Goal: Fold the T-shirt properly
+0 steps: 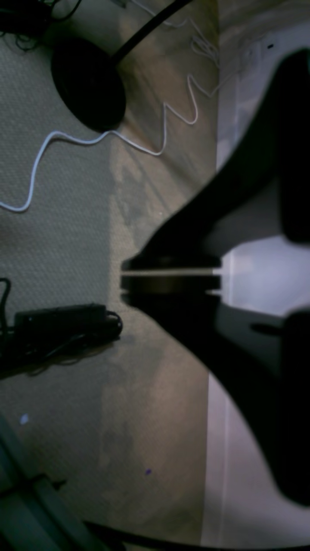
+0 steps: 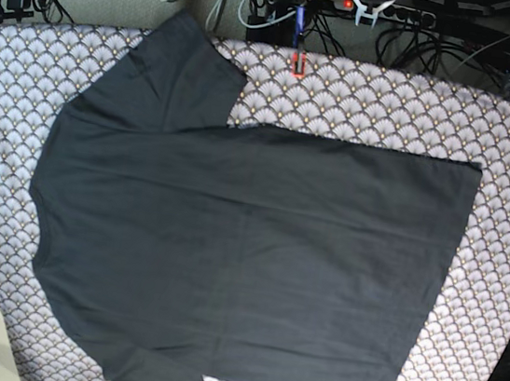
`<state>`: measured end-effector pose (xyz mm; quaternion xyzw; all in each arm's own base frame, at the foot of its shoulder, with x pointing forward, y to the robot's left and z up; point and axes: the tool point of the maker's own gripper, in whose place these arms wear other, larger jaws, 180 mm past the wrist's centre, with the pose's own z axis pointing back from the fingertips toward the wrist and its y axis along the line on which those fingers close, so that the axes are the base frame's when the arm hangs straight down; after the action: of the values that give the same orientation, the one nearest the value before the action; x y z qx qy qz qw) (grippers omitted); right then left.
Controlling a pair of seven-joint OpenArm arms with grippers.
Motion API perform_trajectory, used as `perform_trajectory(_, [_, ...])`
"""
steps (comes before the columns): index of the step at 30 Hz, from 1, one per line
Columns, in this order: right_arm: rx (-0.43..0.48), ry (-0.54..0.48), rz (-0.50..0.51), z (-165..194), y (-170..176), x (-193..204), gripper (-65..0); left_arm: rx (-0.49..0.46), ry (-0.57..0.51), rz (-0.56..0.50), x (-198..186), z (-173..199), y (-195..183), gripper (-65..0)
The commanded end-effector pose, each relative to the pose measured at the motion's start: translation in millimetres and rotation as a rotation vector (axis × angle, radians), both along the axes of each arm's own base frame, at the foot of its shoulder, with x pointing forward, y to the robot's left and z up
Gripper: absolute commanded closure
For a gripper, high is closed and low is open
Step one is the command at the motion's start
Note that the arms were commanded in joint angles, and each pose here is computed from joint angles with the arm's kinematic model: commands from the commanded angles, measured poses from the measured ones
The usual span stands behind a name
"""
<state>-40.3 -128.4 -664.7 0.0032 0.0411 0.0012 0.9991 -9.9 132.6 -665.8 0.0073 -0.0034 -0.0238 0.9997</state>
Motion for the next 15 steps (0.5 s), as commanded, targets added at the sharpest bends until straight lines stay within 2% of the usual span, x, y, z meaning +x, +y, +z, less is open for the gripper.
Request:
perform_trajectory(1, [-0.018, -0.004, -0.006, 0, -4, 2, 0.0, 0.005, -0.001, 0.005, 0, 0, 2, -0.2])
perform_trajectory(15, [-0.033, -0.010, -0.002, 1, -15, -10, 0.0, -0.002, 0.012, 0.008, -9, 0, 1, 0.0])
